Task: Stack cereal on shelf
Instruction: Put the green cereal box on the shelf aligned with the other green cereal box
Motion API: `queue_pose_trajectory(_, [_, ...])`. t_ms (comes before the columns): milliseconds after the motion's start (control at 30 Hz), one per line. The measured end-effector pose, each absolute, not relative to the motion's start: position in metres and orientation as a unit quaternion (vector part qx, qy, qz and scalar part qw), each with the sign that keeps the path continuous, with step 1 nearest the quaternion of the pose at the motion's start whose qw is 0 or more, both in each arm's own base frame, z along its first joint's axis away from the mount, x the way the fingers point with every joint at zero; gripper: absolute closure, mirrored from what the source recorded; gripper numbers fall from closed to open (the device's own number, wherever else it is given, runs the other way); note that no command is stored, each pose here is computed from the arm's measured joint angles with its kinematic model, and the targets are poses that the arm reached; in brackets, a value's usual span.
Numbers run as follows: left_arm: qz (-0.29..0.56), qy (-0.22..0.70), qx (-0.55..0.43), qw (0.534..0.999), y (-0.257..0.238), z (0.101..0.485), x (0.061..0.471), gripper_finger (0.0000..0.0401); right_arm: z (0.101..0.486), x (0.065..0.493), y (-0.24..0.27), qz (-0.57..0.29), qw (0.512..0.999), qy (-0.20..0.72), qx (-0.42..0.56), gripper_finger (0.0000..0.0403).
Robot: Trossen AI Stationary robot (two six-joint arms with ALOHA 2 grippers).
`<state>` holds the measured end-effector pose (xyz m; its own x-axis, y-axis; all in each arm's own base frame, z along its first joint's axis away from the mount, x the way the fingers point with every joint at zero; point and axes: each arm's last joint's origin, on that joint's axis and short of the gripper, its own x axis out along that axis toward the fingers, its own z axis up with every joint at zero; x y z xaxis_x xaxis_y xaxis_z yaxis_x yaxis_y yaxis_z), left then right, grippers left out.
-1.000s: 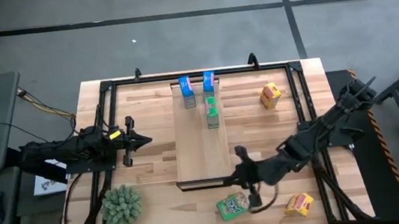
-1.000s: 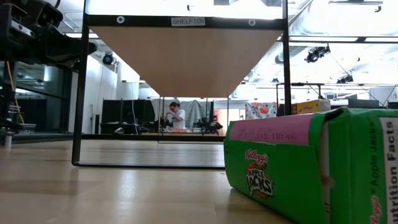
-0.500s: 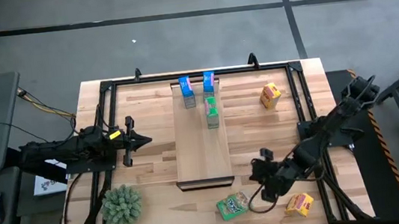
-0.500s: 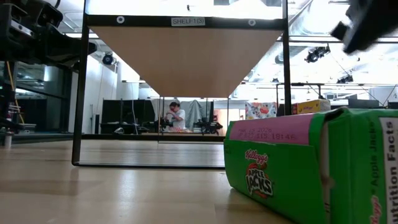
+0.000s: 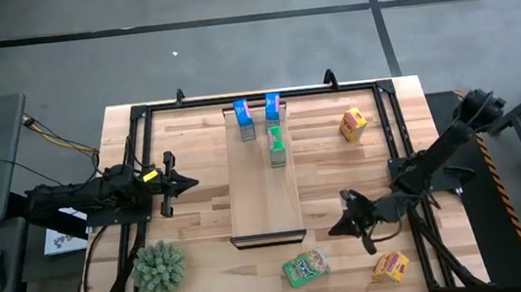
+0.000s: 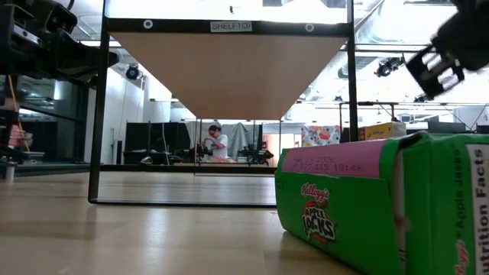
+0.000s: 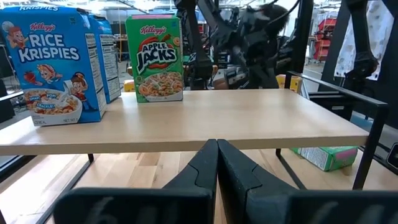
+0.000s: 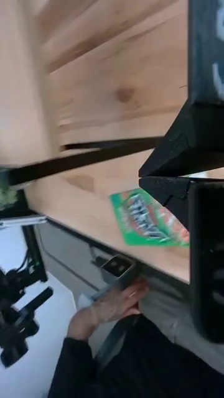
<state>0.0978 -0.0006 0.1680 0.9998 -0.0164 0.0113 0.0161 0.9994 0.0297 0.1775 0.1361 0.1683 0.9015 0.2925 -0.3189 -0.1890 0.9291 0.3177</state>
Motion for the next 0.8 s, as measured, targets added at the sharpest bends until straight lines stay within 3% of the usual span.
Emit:
queue_pose_trajectory(300, [-0.008, -0.006, 0.015, 1.000, -0.001, 0.168, 0.098, 0.0398, 0.132, 0.176, 0.136, 0.107, 0.954, 0.237, 0.149, 0.0403])
queue_pose_trajectory(633, [-0.008, -0.006, 0.015, 1.000, -0.001, 0.168, 0.098, 0.0398, 0.143, 0.202, 0.187, 0.209, 0.949, 0.220, 0.085, 0.0403])
queue_pose_trajectory(800, [-0.008, -0.006, 0.015, 1.000, -0.001, 0.168, 0.098, 0.0398, 0.130, 0.201, 0.196, 0.168, 0.955, 0.237, 0.055, 0.0403])
